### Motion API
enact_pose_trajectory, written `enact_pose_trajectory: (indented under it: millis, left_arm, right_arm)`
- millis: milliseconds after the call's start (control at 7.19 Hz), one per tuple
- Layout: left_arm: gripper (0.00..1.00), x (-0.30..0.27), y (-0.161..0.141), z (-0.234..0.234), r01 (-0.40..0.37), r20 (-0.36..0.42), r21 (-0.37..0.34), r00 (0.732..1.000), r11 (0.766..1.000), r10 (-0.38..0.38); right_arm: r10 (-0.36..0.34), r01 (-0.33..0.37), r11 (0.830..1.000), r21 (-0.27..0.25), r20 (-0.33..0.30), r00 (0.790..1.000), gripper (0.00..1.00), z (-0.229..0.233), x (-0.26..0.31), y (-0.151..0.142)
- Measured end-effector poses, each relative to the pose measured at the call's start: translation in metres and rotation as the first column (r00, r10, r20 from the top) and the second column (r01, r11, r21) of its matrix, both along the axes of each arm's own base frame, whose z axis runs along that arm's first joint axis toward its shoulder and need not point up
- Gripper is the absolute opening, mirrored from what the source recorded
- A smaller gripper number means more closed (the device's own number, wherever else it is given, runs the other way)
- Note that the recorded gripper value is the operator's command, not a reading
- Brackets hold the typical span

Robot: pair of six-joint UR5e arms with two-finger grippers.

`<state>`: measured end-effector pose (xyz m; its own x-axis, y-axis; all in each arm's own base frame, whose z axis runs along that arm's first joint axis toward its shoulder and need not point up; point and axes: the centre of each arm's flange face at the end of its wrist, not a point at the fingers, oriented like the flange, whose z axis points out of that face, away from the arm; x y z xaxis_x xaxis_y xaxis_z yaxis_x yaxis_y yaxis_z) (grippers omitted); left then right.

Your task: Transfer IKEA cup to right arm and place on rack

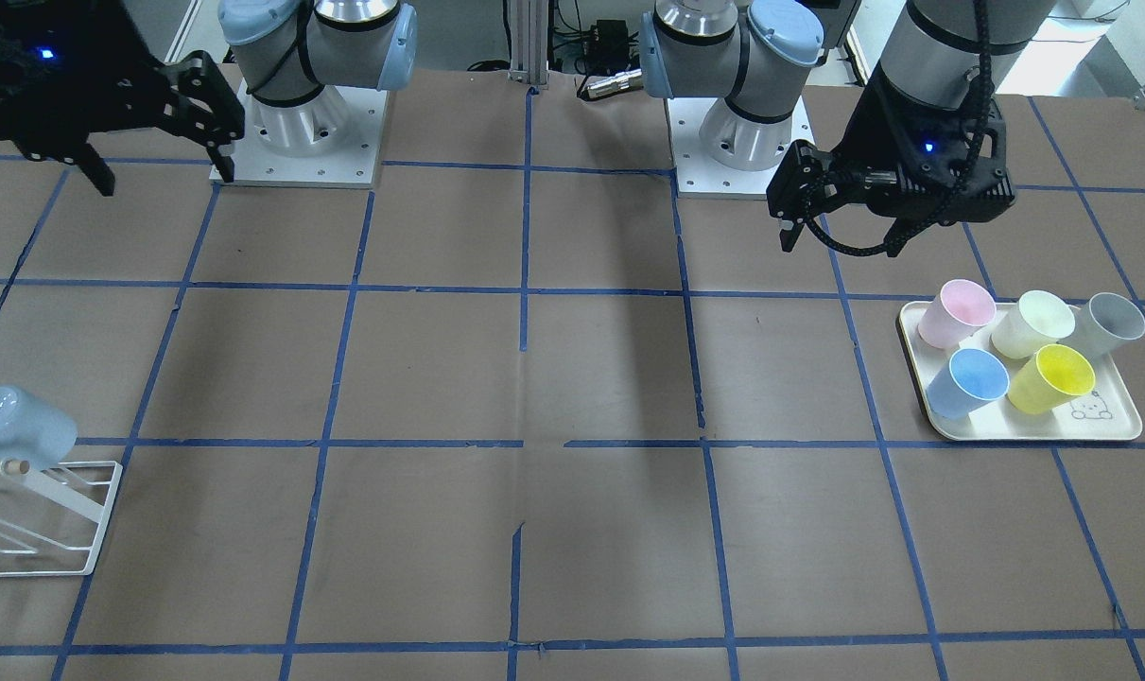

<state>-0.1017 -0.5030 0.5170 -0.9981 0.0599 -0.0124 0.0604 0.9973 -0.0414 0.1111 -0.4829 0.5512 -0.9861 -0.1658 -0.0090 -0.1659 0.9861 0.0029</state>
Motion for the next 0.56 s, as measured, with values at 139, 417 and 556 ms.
enact_pose_trajectory:
  millis: [139, 417, 556]
  left_arm:
    - [1.00, 0.000, 0.001, 0.002, 0.005, -0.014, -0.005, 1.000, 1.000, -0.006]
    - [1.00, -0.001, 0.003, 0.004, 0.015, -0.022, -0.010, 1.000, 1.000, -0.015]
    - [1.00, 0.000, 0.003, 0.005, 0.013, -0.021, -0.012, 1.000, 1.000, -0.013]
  right_arm:
    - [-0.030, 0.030, 1.000, 0.008, 0.017, 0.999, 1.00, -0.004, 0.023, 0.000]
    - [-0.069, 0.069, 0.998, 0.013, 0.041, 0.997, 1.00, -0.008, 0.044, -0.005]
    - [-0.076, 0.076, 0.997, 0.009, 0.043, 0.996, 1.00, -0.007, 0.047, -0.007]
